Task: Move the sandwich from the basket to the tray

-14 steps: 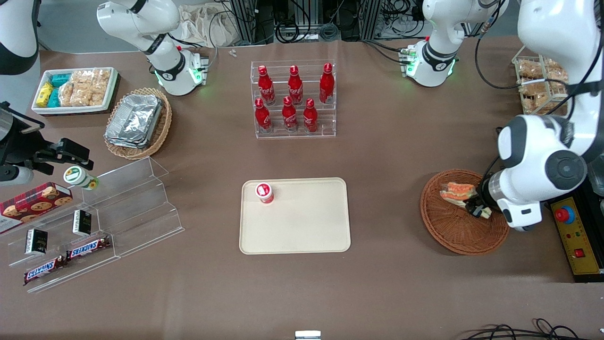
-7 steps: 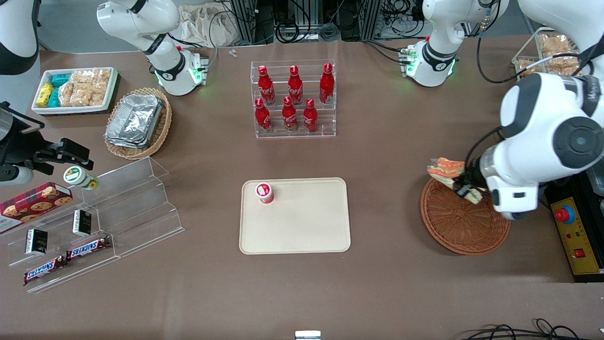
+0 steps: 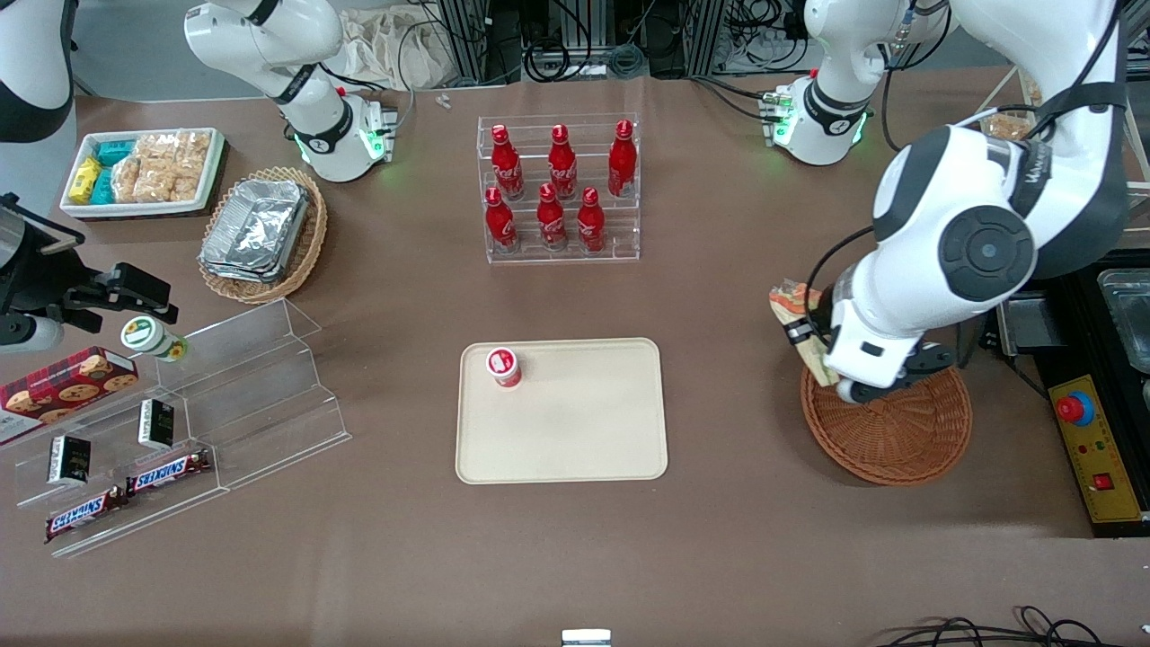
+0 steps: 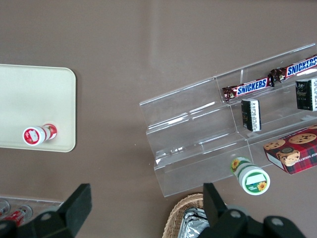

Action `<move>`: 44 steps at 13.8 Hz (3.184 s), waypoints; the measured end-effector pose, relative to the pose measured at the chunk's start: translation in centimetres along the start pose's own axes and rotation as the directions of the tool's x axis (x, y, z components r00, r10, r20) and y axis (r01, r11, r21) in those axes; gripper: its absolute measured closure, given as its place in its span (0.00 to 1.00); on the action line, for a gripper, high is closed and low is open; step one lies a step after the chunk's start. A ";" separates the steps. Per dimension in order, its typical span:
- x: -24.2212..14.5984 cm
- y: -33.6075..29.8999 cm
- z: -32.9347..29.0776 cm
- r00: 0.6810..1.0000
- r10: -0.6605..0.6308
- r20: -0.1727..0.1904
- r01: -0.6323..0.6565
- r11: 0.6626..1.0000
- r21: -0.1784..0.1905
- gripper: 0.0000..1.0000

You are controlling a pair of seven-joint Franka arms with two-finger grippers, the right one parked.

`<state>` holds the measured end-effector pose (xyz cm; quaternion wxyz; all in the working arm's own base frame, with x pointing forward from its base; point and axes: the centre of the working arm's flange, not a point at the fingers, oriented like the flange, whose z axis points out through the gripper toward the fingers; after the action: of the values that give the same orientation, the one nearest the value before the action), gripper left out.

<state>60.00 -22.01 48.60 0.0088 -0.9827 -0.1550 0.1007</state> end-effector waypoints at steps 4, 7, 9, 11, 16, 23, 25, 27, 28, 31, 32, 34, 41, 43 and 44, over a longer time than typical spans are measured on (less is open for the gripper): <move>-3.2 5.7 2.0 0.981 0.192 0.000 -0.192 0.981 -0.011 0.84; -4.1 10.7 5.8 0.958 0.278 -0.066 -0.279 0.960 0.002 0.84; -4.4 13.8 9.1 0.947 0.306 -0.099 -0.309 0.951 -0.016 0.84; -3.4 15.1 11.8 0.944 0.310 -0.114 -0.317 0.947 -0.048 0.84; -1.8 17.5 15.9 0.933 0.313 -0.178 -0.337 0.932 -0.130 0.84; -0.5 18.7 22.6 0.928 0.328 -0.177 -0.354 0.923 -0.149 0.84; -0.3 18.7 23.8 0.926 0.336 -0.169 -0.360 0.924 -0.133 0.84; -0.3 18.6 24.4 0.927 0.338 -0.162 -0.359 0.924 -0.130 0.84; -0.3 18.6 24.6 0.928 0.338 -0.159 -0.359 0.924 -0.129 0.84; -0.2 18.7 24.7 0.929 0.335 -0.158 -0.356 0.925 -0.130 0.58; -0.2 18.7 24.6 0.929 0.334 -0.159 -0.355 0.926 -0.131 0.49; 0.0 18.6 24.3 0.930 0.330 -0.162 -0.352 0.927 -0.132 0.27; -0.3 15.8 16.6 0.941 0.322 -0.109 -0.327 0.944 -0.034 0.00; -0.3 13.7 12.4 0.940 0.321 -0.113 -0.323 0.946 -0.003 0.00; -0.2 12.2 10.1 0.937 0.330 -0.114 -0.331 0.944 0.011 0.00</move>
<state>61.47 -33.81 38.16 -0.0037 -0.9989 0.0124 0.0440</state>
